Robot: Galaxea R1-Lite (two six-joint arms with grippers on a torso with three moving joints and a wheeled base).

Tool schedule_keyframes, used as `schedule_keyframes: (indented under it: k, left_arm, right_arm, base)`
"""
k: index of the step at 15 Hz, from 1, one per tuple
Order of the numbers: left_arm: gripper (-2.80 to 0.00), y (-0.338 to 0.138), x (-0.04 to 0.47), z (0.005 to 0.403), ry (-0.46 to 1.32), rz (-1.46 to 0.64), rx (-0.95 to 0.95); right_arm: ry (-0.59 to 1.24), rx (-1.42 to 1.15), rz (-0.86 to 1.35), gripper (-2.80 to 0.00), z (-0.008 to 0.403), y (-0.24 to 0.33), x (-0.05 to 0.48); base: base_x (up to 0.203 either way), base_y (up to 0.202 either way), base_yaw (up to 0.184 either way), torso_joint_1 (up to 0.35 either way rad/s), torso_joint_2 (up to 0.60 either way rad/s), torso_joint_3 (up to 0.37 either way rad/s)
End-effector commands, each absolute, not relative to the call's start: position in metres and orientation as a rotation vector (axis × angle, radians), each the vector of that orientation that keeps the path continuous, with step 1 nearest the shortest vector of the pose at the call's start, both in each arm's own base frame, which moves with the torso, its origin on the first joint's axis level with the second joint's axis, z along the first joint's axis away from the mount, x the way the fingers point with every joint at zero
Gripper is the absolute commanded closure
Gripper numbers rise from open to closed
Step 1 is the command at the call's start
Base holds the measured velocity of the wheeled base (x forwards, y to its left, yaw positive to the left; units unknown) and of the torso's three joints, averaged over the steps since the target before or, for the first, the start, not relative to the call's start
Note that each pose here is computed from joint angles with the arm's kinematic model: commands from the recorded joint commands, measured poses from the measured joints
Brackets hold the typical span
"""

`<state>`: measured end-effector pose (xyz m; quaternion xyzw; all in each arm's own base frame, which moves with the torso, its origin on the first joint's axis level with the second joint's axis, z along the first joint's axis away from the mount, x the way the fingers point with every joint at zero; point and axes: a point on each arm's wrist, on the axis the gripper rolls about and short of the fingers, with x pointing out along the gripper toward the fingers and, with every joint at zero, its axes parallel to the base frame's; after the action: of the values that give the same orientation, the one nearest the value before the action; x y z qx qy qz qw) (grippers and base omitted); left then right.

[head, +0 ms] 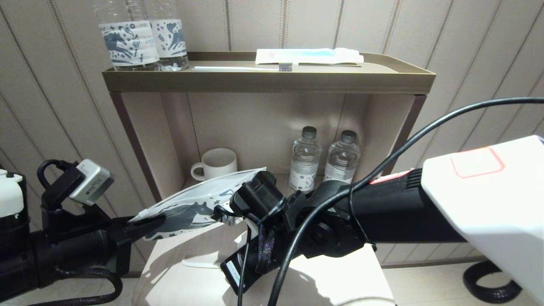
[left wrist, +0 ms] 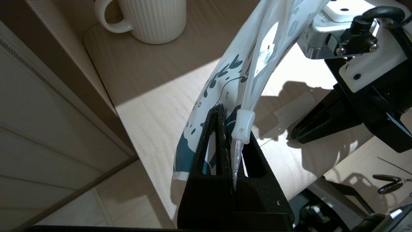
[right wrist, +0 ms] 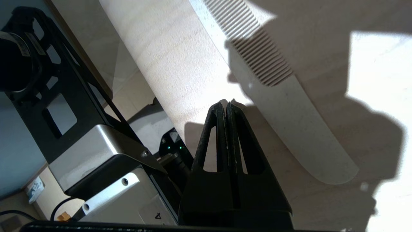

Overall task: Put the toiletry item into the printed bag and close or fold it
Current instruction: Pick up the comb

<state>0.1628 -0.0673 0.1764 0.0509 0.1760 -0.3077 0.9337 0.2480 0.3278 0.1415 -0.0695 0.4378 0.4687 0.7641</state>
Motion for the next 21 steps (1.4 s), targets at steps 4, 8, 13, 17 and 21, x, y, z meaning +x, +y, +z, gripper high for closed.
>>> schedule_keyframes:
  k: [4,8,13,17,21]
  left_arm:
    - [0.00,-0.067,0.162,0.177,0.354,-0.630,0.104]
    - [0.00,-0.067,0.163,0.177,0.357,-0.630,0.104]
    - [0.00,-0.068,0.163,0.176,0.360,-0.632,0.105]
    - [0.00,-0.068,0.163,0.175,0.364,-0.637,0.105]
    - [0.00,-0.068,0.163,0.174,0.368,-0.637,0.105]
  right_arm:
    - [0.926,-0.141,1.029,0.00,0.147,0.332,0.251]
    - [0.942,-0.144,1.017,0.00,0.139,0.333,0.257]
    - [0.964,-0.150,1.008,0.00,0.131,0.333,0.258]
    - [0.961,-0.139,0.989,0.00,0.134,0.325,0.263]
    - [0.977,-0.134,0.964,0.00,0.133,0.313,0.265]
  base:
    - [0.000,0.000,0.000,0.000,0.00,0.000]
    - [0.000,0.000,0.000,0.000,0.00,0.000]
    - [0.000,0.000,0.000,0.000,0.00,0.000]
    - [0.000,0.000,0.000,0.000,0.00,0.000]
    - [0.000,0.000,0.000,0.000,0.00,0.000]
